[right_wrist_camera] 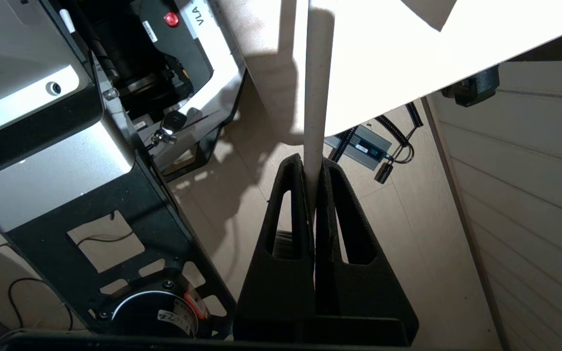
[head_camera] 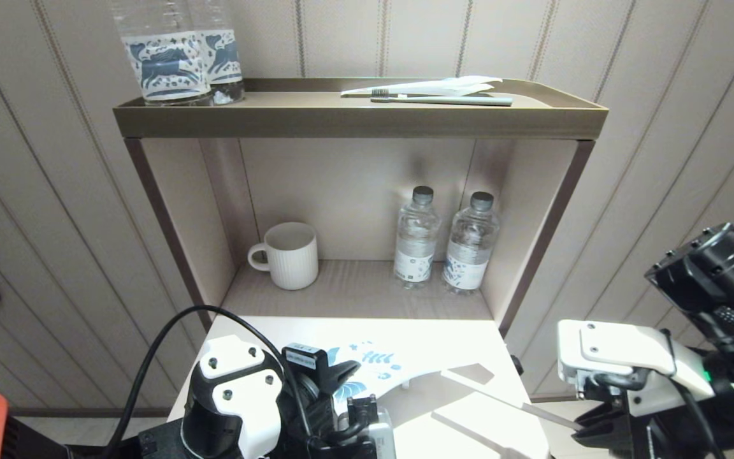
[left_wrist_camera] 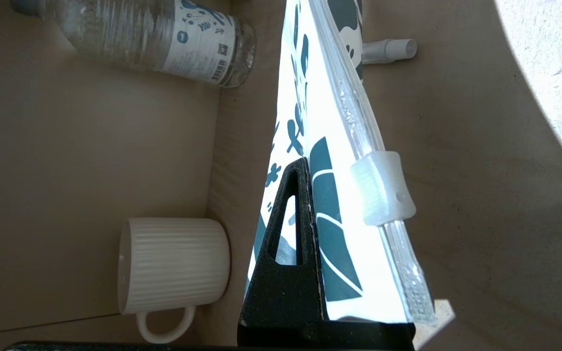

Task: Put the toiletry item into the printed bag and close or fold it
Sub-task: Place the toothbrush in the storage bag

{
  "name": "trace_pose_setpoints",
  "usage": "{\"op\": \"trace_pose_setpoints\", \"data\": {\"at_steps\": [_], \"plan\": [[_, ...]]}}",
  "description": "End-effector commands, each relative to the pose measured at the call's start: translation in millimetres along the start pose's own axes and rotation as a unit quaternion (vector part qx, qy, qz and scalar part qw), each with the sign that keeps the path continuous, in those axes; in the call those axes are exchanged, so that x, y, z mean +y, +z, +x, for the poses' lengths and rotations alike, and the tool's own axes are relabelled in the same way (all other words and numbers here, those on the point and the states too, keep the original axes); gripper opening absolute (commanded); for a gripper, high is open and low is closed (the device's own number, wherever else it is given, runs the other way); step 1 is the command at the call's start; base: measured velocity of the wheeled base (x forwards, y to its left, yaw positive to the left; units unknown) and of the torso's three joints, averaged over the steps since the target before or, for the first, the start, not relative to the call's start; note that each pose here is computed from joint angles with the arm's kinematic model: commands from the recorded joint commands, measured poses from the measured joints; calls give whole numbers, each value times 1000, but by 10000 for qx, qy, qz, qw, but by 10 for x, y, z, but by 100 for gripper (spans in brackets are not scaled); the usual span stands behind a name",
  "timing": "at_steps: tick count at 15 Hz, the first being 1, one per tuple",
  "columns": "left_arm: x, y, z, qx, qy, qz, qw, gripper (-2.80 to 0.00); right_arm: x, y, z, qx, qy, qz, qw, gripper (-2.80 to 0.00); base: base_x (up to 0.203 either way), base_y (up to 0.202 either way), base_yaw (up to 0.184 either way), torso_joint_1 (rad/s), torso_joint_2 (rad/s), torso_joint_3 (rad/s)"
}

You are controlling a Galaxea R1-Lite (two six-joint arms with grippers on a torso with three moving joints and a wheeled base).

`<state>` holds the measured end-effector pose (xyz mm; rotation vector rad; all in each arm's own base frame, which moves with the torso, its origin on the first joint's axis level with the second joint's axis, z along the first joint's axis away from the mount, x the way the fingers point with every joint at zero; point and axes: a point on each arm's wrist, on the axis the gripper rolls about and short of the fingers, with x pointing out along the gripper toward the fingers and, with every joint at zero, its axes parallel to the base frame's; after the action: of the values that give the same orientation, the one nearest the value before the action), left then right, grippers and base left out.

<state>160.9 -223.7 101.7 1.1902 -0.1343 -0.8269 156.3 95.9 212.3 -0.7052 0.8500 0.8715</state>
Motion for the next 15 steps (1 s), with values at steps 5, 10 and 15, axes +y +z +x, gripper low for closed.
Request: {"op": "trace_pose_setpoints", "data": {"at_steps": [5,10,15], "plan": [[-28,-3,-16,-24,4,36,10000,-280,-69,76,100,-86,-59,-17,9999,-280,0,0,0,0,0,0],[121,86,19,-352,628,-52,9974,-280,37,-25,-109,-341,-190,-73,9992,-280,0,0,0,0,0,0],[130,49,0,-231,872,624,9940,-280,161,-200,-314,-457,-275,-58,9986,-280,0,0,0,0,0,0]]}}
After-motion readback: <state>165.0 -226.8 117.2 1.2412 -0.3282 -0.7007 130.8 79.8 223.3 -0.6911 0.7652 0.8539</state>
